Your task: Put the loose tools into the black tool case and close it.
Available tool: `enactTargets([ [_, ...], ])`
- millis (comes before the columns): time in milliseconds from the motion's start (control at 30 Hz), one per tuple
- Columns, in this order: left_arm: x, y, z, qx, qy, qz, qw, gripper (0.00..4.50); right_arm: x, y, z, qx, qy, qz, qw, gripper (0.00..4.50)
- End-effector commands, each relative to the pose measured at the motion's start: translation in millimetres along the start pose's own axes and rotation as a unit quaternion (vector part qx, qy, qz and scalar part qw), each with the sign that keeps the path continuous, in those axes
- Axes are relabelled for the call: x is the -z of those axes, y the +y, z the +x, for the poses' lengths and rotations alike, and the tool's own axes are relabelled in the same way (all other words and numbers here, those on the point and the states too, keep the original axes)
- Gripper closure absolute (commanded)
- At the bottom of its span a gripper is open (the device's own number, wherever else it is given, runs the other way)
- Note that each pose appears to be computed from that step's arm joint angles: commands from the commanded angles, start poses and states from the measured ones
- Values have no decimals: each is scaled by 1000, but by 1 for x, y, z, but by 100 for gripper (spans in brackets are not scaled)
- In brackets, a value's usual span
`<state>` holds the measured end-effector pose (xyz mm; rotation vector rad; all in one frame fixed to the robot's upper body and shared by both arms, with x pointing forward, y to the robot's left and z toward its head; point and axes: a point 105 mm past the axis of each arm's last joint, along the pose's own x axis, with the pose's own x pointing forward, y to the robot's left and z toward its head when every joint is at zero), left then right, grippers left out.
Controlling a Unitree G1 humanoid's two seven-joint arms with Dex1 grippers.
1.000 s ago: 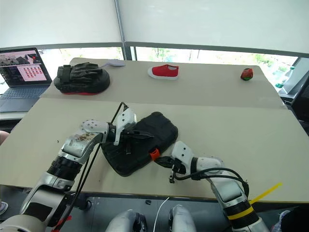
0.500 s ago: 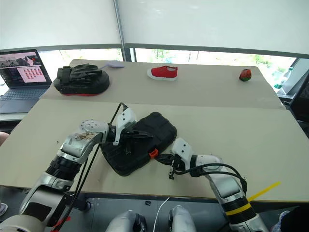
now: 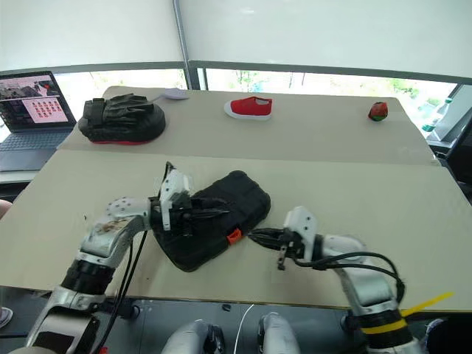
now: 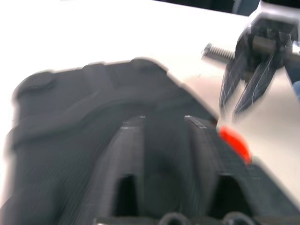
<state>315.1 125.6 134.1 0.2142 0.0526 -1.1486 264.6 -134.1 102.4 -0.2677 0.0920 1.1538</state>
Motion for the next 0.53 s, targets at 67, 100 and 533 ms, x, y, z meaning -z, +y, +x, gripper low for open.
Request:
enactTargets([
  [67, 13, 27, -63, -142, 38, 37, 989, 94, -4, -22, -35, 42, 10, -76, 996, 199],
  [100, 15, 27, -71, -152, 44, 36, 987, 59, -3, -27, -40, 51, 13, -83, 995, 166],
  [533, 59, 27, -165, -339, 100, 6, 936, 0, 21, -58, -70, 91, 34, -128, 987, 4],
])
